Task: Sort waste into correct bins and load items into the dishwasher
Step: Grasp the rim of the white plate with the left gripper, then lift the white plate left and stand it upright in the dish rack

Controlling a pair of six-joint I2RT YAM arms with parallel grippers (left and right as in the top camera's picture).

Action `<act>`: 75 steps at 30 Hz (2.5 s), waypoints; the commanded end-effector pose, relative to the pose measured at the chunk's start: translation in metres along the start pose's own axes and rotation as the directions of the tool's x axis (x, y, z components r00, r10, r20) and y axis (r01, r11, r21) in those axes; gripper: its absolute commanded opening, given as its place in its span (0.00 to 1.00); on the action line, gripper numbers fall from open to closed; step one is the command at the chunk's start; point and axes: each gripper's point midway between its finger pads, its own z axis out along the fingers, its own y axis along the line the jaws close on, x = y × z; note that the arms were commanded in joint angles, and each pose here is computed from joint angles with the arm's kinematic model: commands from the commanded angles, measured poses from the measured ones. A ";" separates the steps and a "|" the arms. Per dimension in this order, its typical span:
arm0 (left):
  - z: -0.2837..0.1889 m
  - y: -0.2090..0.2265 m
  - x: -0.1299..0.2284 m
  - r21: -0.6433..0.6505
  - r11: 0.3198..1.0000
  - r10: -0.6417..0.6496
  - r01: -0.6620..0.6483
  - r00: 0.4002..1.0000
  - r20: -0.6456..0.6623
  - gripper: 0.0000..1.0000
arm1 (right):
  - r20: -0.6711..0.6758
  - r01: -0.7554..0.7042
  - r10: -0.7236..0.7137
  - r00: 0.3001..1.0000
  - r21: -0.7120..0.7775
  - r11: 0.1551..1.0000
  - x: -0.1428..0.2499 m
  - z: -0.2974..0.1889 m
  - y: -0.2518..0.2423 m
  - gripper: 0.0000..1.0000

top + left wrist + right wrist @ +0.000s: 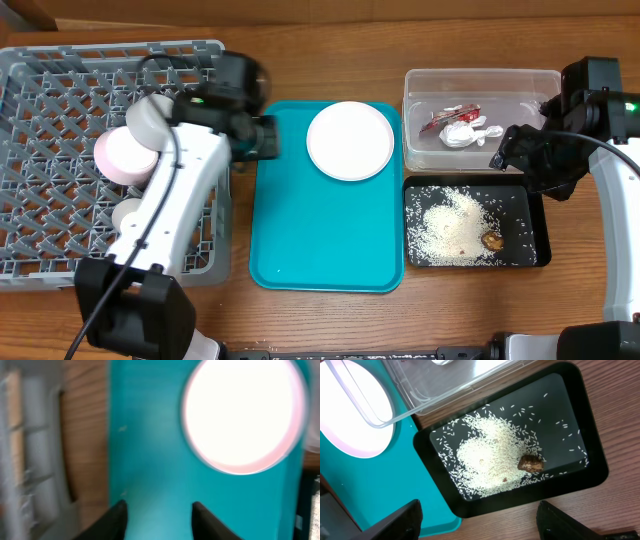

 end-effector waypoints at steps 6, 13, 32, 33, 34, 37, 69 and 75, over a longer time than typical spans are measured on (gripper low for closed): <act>0.039 -0.119 0.011 0.117 0.874 0.463 -0.472 0.881 0.095 0.63 | 0.024 0.009 -0.009 1.000 0.000 1.000 -0.003 -0.005 0.001 0.75; 0.110 -0.152 0.032 0.135 0.769 0.623 -0.625 0.780 0.065 0.68 | 0.024 0.009 -0.009 1.000 0.001 1.000 -0.002 -0.005 0.001 0.75; 0.111 -0.118 0.047 0.027 0.835 0.549 -0.549 0.829 -0.105 0.04 | 0.024 0.009 -0.009 1.000 0.001 1.000 -0.002 -0.005 0.001 0.75; 0.100 -0.122 0.039 0.028 0.836 0.548 -0.548 0.833 -0.075 0.04 | 0.024 0.009 -0.009 1.000 0.001 1.000 -0.002 -0.005 0.001 0.75; 0.086 -0.128 0.029 0.029 0.837 0.547 -0.546 0.837 -0.033 0.04 | 0.024 0.009 -0.009 1.000 0.001 1.000 -0.002 -0.005 0.001 0.75; 0.041 -0.138 0.004 0.032 0.845 0.531 -0.534 0.844 0.081 0.04 | 0.023 0.009 -0.009 1.000 0.001 1.000 -0.002 -0.005 0.001 0.75; -0.040 0.064 -0.062 0.634 0.771 -0.119 0.063 0.992 0.046 0.16 | 0.016 0.008 -0.008 1.000 0.003 1.000 -0.001 -0.005 0.000 0.75; -0.046 0.092 -0.048 0.615 0.767 -0.208 0.183 0.978 -0.031 1.00 | 0.024 0.009 -0.009 1.000 0.000 1.000 -0.003 -0.005 0.001 0.75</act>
